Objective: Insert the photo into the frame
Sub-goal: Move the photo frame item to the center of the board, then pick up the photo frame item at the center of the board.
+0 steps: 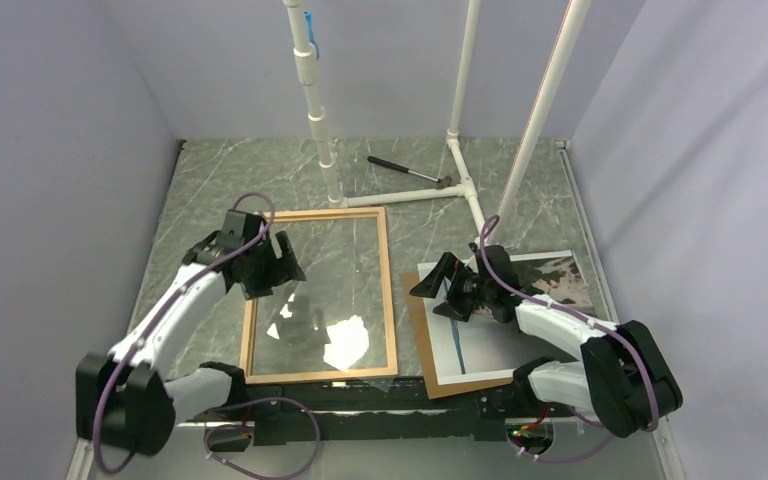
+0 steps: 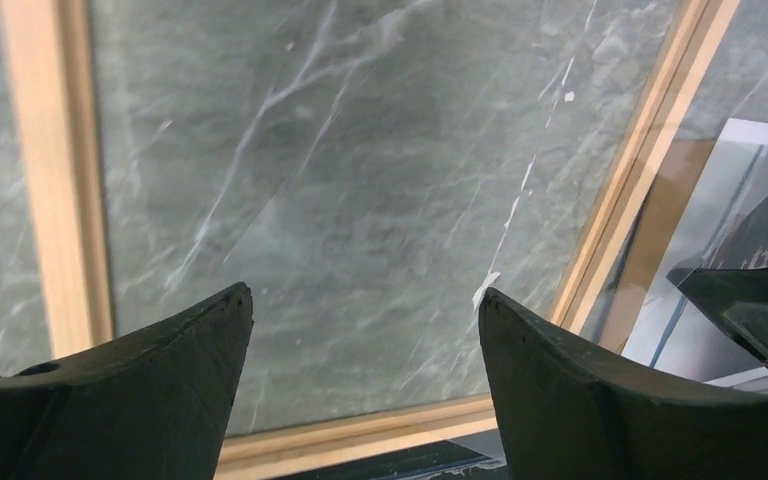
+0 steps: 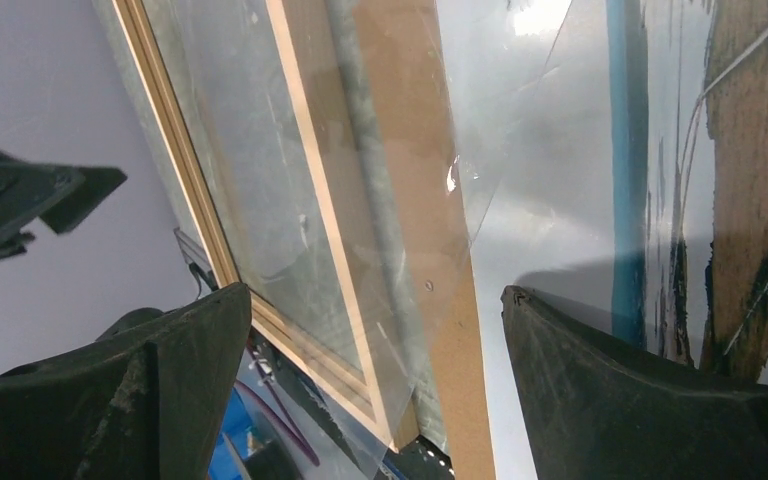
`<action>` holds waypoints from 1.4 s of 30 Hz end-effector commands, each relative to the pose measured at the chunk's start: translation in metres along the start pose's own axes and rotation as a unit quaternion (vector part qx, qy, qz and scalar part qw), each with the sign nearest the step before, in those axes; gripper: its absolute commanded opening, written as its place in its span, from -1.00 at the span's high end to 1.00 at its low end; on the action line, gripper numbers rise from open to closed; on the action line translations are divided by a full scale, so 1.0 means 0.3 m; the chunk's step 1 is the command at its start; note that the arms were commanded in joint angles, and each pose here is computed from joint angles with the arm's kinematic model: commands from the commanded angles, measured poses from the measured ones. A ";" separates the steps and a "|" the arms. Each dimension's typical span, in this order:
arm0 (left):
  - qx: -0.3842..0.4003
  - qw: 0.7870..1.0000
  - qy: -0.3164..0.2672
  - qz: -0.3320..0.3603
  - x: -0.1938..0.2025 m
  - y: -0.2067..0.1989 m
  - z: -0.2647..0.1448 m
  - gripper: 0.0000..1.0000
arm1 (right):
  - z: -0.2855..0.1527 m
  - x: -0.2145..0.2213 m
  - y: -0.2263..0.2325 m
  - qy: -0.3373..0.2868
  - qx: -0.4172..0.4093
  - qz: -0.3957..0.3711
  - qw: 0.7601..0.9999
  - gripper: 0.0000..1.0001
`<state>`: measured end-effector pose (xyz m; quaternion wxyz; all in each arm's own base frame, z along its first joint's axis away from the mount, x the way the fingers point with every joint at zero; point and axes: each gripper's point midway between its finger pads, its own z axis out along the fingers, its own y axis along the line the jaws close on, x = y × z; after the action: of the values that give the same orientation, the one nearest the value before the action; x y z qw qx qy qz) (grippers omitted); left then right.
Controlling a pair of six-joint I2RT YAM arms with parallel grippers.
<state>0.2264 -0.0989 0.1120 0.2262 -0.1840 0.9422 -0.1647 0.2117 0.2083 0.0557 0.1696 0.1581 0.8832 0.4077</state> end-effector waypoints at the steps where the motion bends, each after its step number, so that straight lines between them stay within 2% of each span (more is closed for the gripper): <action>1: 0.059 0.996 0.024 0.070 -0.059 -0.100 0.083 -0.72 | -0.009 0.017 -0.011 0.005 0.003 -0.004 1.000 -0.95; 7: 0.051 0.995 0.058 0.068 -0.051 -0.105 0.208 -0.70 | 0.009 0.038 -0.009 0.018 -0.008 0.003 1.000 -0.95; 14: 0.039 0.993 0.082 0.070 0.033 -0.062 0.278 -0.68 | 0.050 0.039 0.044 0.042 -0.025 0.001 0.999 -0.95; 28: 0.064 0.988 0.123 0.066 0.297 -0.058 0.251 -0.56 | 0.059 -0.021 0.140 0.030 -0.027 -0.044 0.998 -0.95; 36: 0.066 0.989 0.131 0.035 0.403 -0.023 0.249 -0.55 | -0.007 -0.033 0.251 -0.015 -0.122 -0.031 0.992 -0.88; 42: 0.068 0.988 0.132 0.037 0.406 -0.030 0.251 -0.54 | -0.066 -0.047 0.322 -0.050 -0.181 -0.040 0.981 -0.74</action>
<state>0.1892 -0.1880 0.0331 0.1675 -0.0957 0.9395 -0.2830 0.2184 0.2414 0.1040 0.1983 0.1253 0.8392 0.4906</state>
